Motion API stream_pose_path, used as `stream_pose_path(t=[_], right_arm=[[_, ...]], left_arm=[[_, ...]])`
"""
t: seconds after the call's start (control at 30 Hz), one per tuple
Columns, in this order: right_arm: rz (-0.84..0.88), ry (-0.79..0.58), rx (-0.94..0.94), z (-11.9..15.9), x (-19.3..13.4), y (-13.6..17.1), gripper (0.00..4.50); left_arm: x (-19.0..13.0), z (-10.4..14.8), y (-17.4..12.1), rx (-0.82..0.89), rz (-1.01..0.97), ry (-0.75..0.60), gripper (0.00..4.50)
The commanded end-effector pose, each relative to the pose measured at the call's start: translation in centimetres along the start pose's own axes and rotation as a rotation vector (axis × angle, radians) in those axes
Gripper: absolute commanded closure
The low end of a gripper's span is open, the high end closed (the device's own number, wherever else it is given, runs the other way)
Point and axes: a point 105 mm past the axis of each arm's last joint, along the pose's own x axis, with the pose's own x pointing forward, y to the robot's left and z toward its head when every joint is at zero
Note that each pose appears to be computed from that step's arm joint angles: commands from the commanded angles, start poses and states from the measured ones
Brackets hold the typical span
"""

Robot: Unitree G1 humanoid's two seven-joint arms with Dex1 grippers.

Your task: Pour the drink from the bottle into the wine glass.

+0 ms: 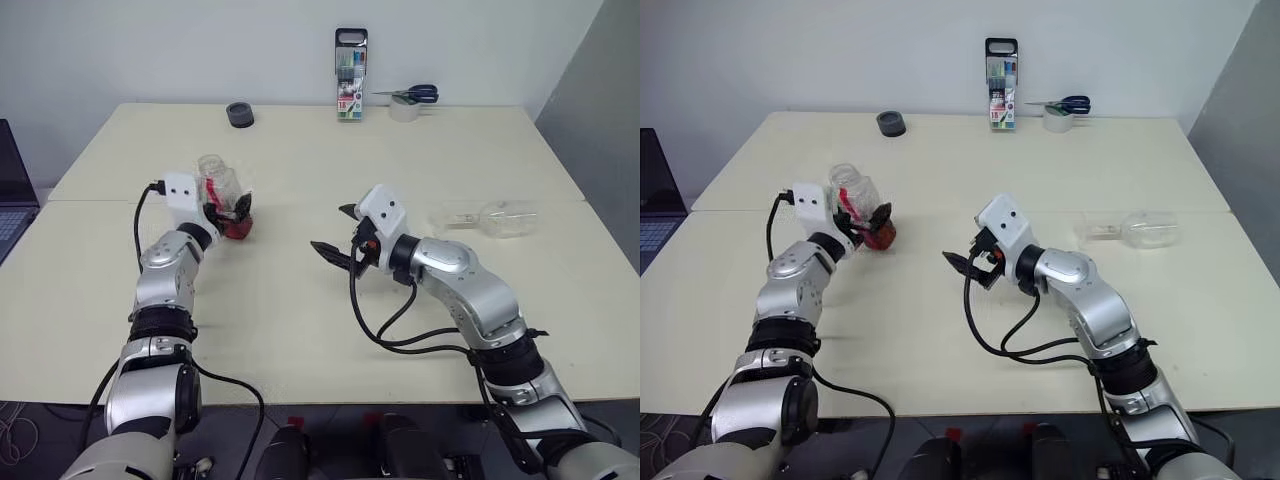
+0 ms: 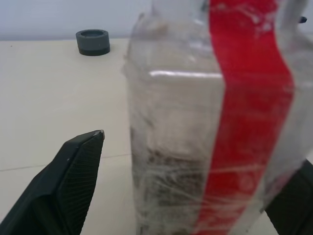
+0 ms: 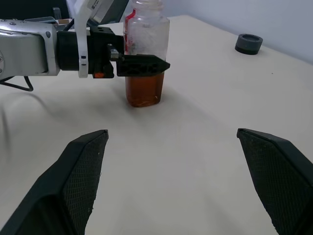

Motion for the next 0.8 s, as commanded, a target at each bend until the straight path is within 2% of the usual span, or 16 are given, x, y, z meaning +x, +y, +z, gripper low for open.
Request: stream_pose_path(t=[0.03, 0.3, 0.53, 0.8], right_arm=[[-0.005, -0.047, -0.038, 1.2, 0.1, 0.1, 0.00], [-0.034, 0.003, -0.061, -1.5, -1.3, 0.2, 0.00], [-0.065, 0.058, -0.038, -3.4, -3.8, 0.3, 0.00], [-0.158, 0.144, 0.159, -5.4, -8.8, 0.6, 0.00]], left_arm=[[-0.1, 0.9, -0.1, 0.054, -0.010, -0.034, 0.04], [-0.9, -1.4, -0.5, 0.095, -0.027, 0.007, 0.04], [-2.2, -1.8, -0.4, 0.140, -0.039, -0.006, 0.04], [-6.0, -3.3, -1.5, 0.178, -0.176, 0.060, 0.04]])
